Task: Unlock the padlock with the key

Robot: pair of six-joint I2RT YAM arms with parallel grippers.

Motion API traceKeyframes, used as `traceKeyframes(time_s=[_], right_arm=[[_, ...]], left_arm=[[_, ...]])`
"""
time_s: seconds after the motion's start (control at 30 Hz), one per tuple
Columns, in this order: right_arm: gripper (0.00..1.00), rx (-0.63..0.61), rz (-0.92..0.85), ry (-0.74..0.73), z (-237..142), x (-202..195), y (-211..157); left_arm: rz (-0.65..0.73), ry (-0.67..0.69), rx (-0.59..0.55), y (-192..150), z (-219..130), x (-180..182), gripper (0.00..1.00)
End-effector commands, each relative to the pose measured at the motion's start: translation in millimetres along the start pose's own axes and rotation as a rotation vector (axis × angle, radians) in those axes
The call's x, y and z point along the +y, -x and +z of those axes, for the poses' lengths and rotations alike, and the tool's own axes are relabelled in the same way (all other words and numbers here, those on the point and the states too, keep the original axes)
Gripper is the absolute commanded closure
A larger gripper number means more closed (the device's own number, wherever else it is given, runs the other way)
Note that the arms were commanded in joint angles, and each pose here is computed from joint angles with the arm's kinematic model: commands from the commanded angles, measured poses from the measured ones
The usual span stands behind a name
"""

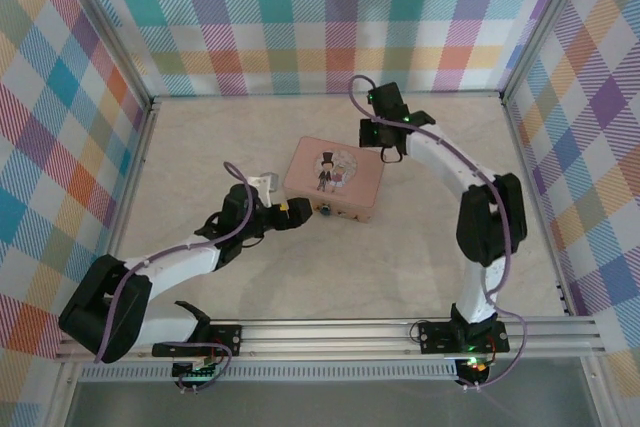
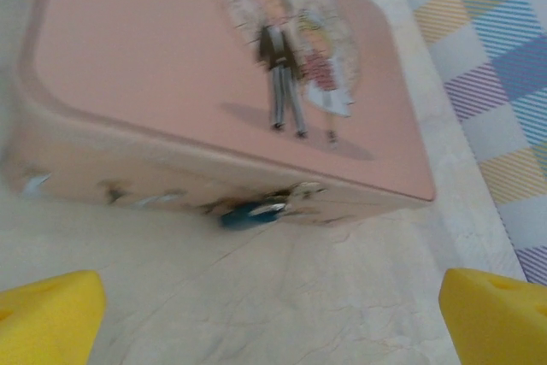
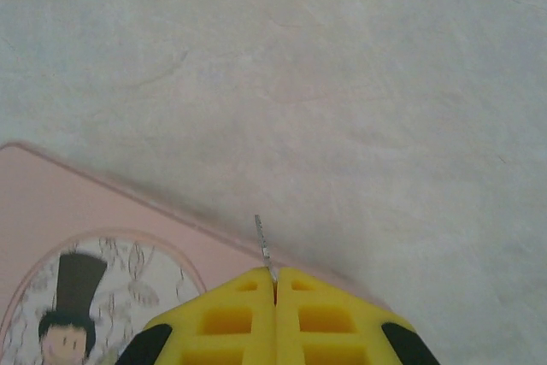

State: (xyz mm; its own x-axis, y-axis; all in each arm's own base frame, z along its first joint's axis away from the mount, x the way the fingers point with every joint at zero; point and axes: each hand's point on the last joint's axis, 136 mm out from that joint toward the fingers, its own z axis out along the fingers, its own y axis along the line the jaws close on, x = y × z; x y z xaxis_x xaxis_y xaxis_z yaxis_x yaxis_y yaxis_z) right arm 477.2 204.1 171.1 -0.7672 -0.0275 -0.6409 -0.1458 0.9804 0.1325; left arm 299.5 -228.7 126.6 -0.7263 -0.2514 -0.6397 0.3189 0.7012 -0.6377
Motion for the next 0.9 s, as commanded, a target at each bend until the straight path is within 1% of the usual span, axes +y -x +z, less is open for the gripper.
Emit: traceKeyframes(time_s=[0.0, 0.1, 0.23, 0.37, 0.57, 0.87], right_arm=[[1.0, 0.028, -0.035, 0.023, 12, 7, 11], [1.0, 0.049, -0.053, 0.021, 32, 11, 17], [1.0, 0.072, -0.069, 0.026, 54, 16, 20], [1.0, 0.09, -0.085, 0.021, 71, 18, 22], [1.0, 0.125, -0.109, 0.021, 87, 19, 17], [1.0, 0.189, -0.121, 0.045, 102, 24, -5]], left_arm=[[0.106, -0.099, -0.061, 7, 12, -17, 0.0], [0.153, -0.137, -0.057, 0, 23, -23, 0.0], [0.21, -0.131, -0.022, -13, 41, -22, 0.0], [0.265, -0.122, -0.04, -20, 53, -21, 0.0], [0.294, -0.145, -0.027, -32, 68, -23, 0.0], [0.329, -0.197, -0.019, -37, 86, -35, 0.0]])
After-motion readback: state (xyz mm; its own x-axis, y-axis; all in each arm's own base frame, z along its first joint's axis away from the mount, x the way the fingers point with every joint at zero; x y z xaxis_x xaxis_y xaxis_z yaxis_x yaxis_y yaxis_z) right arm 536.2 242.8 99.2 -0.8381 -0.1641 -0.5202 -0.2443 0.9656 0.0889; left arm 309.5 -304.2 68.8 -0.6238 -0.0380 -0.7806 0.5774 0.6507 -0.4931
